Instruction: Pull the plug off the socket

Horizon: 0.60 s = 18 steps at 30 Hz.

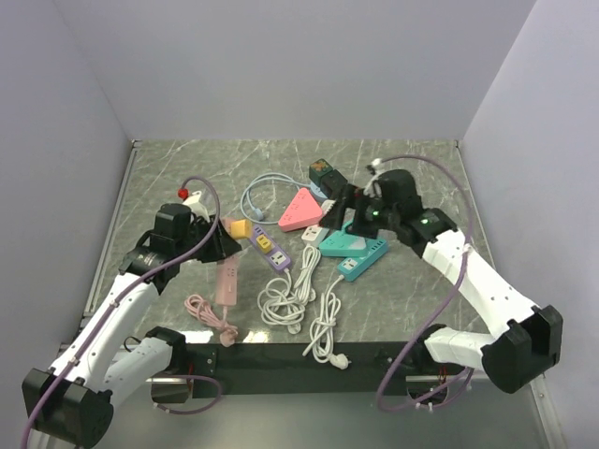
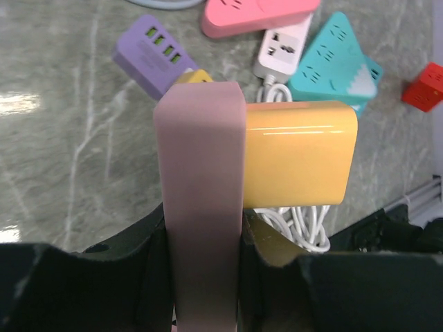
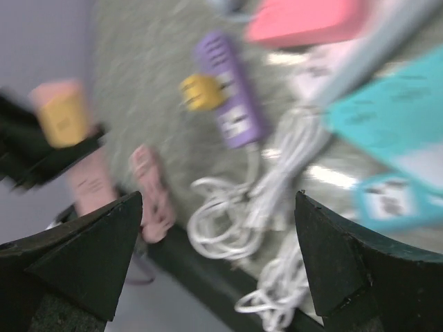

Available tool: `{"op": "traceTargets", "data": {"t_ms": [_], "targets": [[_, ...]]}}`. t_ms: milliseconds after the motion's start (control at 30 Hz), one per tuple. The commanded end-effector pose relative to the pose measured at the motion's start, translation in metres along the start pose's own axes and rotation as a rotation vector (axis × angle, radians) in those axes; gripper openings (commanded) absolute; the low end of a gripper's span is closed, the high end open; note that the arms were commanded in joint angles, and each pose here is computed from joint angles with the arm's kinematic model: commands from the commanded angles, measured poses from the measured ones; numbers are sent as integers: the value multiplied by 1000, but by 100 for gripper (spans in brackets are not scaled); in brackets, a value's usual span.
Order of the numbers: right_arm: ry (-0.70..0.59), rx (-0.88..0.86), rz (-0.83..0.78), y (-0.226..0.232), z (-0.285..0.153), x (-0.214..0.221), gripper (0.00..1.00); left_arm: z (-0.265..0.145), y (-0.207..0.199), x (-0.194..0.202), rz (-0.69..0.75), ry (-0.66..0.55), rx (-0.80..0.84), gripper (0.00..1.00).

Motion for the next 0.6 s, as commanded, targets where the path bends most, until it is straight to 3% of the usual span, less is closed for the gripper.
{"op": "traceTargets", "data": {"t_ms": [0,200,567], "targets": [[88,-342,-79,58,0,17,96,2,-14,-17,47,-83,150,1],[136,-434,-136,100,22,42,97,8,-15,-15,39,-53,177,1],[156,-312,-177,139,85,65,95,8,-18,-15,12,-60,205,1]]}}
Point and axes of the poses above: each gripper's point midway between its finger pads, its own z axis out along the fingers, its own y axis along the line the jaws close on, x = y × z, the point moved 8 cm from there along -z, back along the fingers, and after that the axes turned 13 degrees about z, right-handed, at the moved point
